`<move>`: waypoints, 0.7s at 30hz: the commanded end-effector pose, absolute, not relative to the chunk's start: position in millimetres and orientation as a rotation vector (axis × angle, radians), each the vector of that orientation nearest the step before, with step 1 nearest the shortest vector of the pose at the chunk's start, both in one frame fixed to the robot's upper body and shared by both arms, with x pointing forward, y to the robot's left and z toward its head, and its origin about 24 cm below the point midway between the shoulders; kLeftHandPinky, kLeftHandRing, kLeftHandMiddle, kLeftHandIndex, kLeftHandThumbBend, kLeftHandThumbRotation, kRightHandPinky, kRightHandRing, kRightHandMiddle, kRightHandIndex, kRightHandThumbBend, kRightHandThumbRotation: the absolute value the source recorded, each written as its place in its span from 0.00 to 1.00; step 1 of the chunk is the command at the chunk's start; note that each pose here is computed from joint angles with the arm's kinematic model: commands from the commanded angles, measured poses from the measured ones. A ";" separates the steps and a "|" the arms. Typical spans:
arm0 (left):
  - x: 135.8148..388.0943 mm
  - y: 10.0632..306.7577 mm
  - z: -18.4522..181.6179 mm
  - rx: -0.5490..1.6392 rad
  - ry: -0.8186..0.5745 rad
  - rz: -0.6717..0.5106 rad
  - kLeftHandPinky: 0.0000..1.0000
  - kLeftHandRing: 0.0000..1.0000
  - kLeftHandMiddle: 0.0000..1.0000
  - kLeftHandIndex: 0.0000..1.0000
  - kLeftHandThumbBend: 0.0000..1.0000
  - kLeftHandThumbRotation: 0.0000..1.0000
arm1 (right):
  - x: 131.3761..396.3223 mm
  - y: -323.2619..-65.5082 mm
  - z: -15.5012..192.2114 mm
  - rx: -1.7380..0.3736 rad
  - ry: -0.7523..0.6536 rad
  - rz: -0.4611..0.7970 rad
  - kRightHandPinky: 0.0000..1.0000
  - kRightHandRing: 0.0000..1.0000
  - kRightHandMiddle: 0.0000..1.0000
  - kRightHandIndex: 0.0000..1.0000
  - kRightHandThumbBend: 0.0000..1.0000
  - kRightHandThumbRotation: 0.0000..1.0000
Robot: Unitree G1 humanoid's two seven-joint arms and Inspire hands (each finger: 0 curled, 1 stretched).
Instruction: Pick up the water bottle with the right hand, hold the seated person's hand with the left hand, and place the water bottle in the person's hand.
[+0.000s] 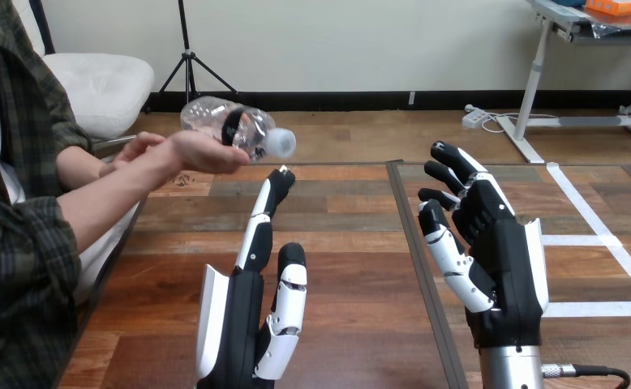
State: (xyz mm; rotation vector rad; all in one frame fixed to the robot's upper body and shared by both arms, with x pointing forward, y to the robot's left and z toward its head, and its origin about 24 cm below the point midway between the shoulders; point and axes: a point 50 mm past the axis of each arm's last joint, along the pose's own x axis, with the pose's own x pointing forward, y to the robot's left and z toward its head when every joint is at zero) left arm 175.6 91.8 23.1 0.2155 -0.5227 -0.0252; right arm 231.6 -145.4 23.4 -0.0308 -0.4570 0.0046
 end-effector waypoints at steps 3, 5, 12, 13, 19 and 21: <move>181.5 93.0 29.3 0.201 -0.553 -0.012 0.89 0.90 0.91 0.93 0.00 1.00 | 238.4 -140.3 42.0 -0.010 -0.565 0.011 0.73 0.84 0.87 0.81 0.42 0.48; 181.5 93.1 29.4 0.204 -0.553 -0.012 0.88 0.90 0.91 0.93 0.00 1.00 | 238.4 -140.2 41.8 -0.008 -0.563 0.012 0.73 0.84 0.87 0.81 0.42 0.48; 182.2 92.9 30.0 0.201 -0.555 -0.016 0.86 0.89 0.91 0.92 0.00 1.00 | 238.6 -140.0 41.4 -0.009 -0.557 0.009 0.73 0.84 0.87 0.81 0.43 0.48; 182.2 92.9 30.1 0.200 -0.555 -0.017 0.86 0.89 0.91 0.92 0.00 1.00 | 238.6 -139.9 41.4 -0.009 -0.556 0.008 0.73 0.84 0.87 0.81 0.43 0.48; 182.4 92.7 29.8 0.196 -0.552 -0.024 0.85 0.89 0.91 0.92 0.00 1.00 | 238.9 -139.8 41.3 -0.011 -0.557 0.011 0.72 0.84 0.86 0.81 0.44 0.48; 182.6 92.7 29.8 0.198 -0.550 -0.024 0.84 0.88 0.91 0.92 0.00 1.00 | 238.9 -139.9 41.2 -0.013 -0.555 0.012 0.72 0.84 0.86 0.81 0.44 0.48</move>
